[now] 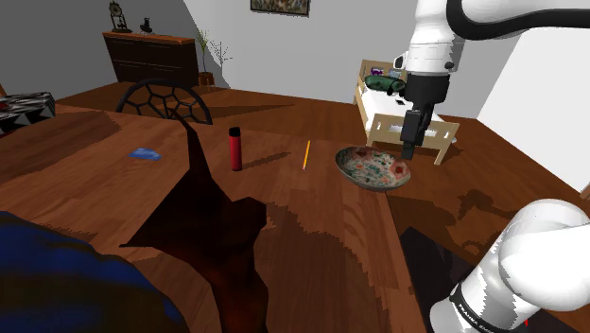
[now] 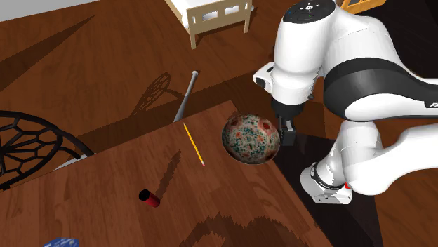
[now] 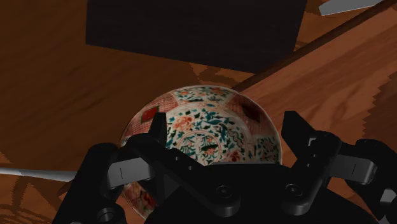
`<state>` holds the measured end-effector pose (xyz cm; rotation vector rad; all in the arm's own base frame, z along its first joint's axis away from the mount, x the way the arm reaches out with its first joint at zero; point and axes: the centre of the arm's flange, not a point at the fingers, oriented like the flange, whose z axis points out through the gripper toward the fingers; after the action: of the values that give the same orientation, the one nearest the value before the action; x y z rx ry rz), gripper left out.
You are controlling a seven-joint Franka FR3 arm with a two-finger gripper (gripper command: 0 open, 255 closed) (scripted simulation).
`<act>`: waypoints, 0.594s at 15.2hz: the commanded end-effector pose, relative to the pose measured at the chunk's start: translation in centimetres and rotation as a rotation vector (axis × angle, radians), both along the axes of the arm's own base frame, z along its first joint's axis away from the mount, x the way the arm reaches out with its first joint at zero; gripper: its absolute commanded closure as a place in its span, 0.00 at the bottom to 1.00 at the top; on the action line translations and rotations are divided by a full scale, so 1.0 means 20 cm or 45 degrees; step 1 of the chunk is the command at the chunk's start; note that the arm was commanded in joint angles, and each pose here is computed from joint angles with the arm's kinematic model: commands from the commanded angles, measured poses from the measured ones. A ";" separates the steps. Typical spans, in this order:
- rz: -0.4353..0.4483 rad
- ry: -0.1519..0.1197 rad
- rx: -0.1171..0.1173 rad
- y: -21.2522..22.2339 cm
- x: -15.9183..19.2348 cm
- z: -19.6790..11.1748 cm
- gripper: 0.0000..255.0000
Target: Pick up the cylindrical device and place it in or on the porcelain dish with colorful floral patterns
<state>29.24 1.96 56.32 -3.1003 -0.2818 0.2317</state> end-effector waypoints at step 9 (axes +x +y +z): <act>-0.033 -0.058 -0.001 0.34 0.36 -0.02 0.00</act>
<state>35.65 7.88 56.31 -3.1104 -0.2491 0.1701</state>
